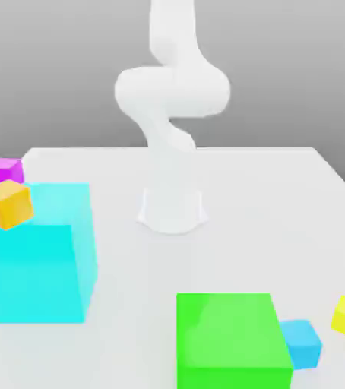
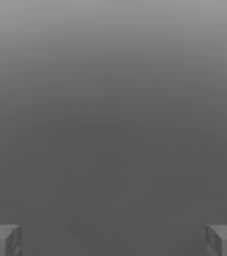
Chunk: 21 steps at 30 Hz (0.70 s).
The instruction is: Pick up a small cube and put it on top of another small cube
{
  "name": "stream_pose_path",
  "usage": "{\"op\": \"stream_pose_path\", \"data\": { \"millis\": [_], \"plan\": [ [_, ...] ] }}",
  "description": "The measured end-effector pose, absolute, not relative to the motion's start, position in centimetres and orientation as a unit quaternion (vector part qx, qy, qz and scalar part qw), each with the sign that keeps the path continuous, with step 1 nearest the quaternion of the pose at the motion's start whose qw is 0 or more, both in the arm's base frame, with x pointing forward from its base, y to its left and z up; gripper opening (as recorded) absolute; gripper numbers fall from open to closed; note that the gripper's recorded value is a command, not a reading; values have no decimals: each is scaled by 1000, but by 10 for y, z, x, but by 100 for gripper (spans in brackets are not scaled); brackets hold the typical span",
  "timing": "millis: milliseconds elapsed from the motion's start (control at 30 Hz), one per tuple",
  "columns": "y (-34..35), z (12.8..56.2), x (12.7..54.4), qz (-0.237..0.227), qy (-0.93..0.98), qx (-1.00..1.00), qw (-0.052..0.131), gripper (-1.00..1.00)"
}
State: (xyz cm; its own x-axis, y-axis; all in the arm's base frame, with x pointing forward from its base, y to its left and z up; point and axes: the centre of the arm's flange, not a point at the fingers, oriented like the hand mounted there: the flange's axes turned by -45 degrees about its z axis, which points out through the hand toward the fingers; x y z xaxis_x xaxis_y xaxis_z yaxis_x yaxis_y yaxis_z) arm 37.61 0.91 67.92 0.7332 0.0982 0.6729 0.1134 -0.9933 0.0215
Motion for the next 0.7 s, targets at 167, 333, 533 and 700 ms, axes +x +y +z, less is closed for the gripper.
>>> {"op": "stream_pose_path", "data": {
  "millis": [167, 333, 533, 700],
  "plan": [
    [39, 607, 428, -303, -187, -934, 23, 0],
    [76, 530, 461, -246, -309, -918, 31, 0],
    [125, 433, 479, -179, -450, -874, 33, 0],
    [165, 352, 474, -122, -563, -817, 29, 0]
  ]
}}
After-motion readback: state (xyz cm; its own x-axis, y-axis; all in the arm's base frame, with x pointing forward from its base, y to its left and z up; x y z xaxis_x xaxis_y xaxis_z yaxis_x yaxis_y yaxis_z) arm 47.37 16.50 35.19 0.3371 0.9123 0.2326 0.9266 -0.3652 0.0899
